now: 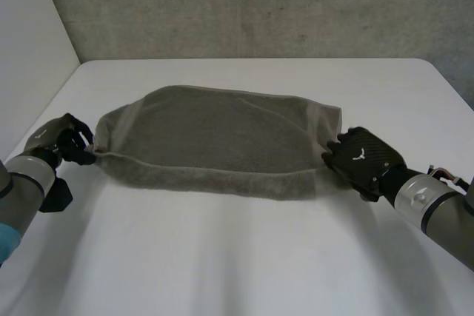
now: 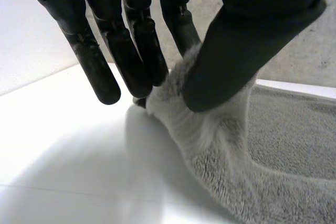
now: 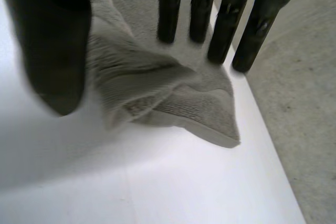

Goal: Fold the laundry

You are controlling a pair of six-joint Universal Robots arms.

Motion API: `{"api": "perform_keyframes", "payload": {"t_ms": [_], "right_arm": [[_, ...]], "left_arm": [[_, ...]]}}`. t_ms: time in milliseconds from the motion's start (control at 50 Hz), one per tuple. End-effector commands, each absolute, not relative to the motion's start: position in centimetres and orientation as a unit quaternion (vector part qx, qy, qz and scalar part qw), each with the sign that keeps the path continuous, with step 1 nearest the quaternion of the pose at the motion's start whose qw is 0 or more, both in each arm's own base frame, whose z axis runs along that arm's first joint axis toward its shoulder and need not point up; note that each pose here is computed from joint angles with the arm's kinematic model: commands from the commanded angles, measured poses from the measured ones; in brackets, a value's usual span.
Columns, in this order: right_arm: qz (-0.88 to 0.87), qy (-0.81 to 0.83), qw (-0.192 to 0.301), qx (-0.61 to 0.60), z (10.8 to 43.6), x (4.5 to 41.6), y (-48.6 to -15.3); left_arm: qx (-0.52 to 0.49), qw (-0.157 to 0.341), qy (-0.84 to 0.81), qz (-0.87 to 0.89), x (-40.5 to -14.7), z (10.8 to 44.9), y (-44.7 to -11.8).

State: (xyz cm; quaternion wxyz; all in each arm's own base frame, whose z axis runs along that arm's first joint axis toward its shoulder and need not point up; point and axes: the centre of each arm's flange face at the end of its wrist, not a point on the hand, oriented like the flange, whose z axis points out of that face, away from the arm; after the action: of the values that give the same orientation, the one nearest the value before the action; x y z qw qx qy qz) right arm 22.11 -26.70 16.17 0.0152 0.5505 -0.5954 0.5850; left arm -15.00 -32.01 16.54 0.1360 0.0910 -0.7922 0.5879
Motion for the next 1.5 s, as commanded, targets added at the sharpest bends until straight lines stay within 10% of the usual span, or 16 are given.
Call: {"api": "perform_keyframes", "payload": {"t_ms": [20, 400, 740, 1500], "right_arm": [[0.603, -0.614, 0.002, 0.509, 17.8, 21.5, -26.6], [0.539, -0.776, -0.157, 0.289, 21.4, 21.1, -26.0], [0.525, -0.783, -0.030, 0.331, 17.7, 21.8, -27.8], [0.527, -0.798, -0.070, 0.283, 17.2, 22.2, -28.3]], "left_arm": [[0.090, 0.134, -0.781, 0.603, -14.7, 17.7, -31.8], [-0.139, 0.111, -0.742, 0.647, -16.3, 20.6, -31.4], [-0.309, -0.001, -0.746, 0.590, -15.9, 16.9, -28.4], [-0.328, -0.044, -0.729, 0.599, -14.9, 12.8, -31.8]]}}
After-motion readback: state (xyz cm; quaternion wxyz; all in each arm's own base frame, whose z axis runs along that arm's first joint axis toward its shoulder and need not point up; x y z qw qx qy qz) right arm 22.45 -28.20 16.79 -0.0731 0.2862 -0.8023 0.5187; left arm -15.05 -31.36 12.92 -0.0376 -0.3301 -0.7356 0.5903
